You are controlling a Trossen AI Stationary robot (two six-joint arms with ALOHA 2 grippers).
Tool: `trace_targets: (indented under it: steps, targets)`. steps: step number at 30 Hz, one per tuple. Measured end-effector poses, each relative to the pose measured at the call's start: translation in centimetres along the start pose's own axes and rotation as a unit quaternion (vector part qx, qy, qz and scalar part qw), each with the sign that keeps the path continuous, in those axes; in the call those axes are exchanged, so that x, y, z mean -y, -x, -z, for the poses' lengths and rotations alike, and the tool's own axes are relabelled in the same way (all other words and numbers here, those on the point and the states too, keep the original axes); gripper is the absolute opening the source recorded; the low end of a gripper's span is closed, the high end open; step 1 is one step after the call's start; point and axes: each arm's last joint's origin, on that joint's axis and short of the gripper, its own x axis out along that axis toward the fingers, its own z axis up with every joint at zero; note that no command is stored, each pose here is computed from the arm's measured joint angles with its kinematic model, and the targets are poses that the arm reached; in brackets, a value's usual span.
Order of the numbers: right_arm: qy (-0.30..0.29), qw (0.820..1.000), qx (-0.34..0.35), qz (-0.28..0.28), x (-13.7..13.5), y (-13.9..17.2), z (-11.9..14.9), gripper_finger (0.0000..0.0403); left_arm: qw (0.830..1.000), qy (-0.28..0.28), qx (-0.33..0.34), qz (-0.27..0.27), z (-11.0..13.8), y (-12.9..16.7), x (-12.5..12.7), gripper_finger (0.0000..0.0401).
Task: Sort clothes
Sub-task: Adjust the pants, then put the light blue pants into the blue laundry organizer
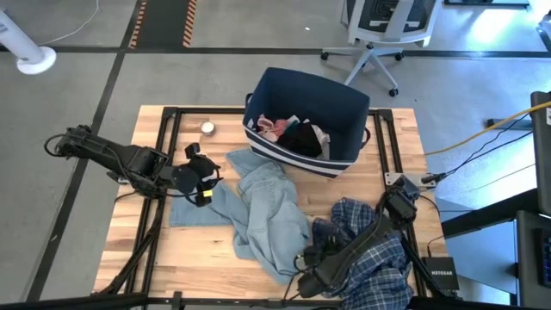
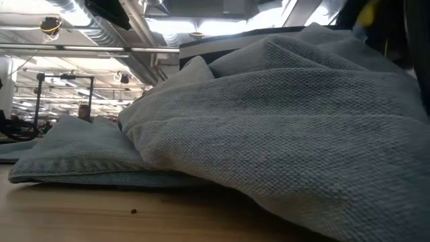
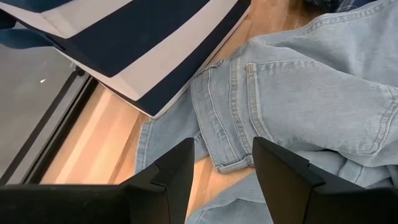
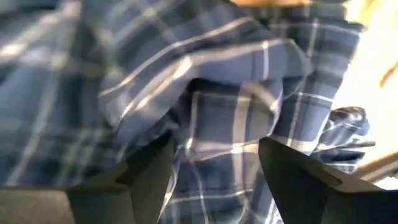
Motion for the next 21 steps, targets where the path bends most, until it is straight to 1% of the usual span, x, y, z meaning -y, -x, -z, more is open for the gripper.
trace_targets:
  steps: [3,6,8,9,12,14,17,21]
  targets:
    - [0.017,0.998,0.024,-0.048,0.3,2.6,0.1,0.0253,1.0,-0.001,0.0,0.0,0.0,0.0,0.0,0.0158]
    - [0.021,0.993,0.067,-0.093,0.6,5.8,0.6,0.0253,1.0,0.0,0.0,0.0,0.0,0.0,0.0,0.0158]
    - [0.011,0.989,0.108,-0.102,0.8,7.7,0.8,0.0253,1.0,0.0,0.0,0.0,0.0,0.0,0.0,0.0158]
    - [0.003,0.986,0.139,-0.096,0.8,8.5,1.0,0.0253,1.0,0.0,0.0,0.0,0.0,0.0,0.0,0.0158]
    - [-0.021,0.971,0.233,-0.048,1.2,10.1,0.8,0.0253,1.0,0.002,-0.001,0.0,0.0,0.0,0.0,0.0158]
    - [-0.032,0.963,0.267,-0.02,1.2,10.2,0.7,0.0253,1.0,0.002,-0.002,-0.001,0.1,0.0,0.0,0.0158]
    - [-0.039,0.961,0.274,0.012,1.5,9.6,0.2,0.0253,1.0,0.004,-0.004,0.002,0.1,0.0,0.0,0.0158]
    - [-0.031,0.965,0.255,0.055,1.7,8.3,0.1,0.0253,1.0,0.001,-0.013,0.018,0.2,-0.1,0.1,0.0158]
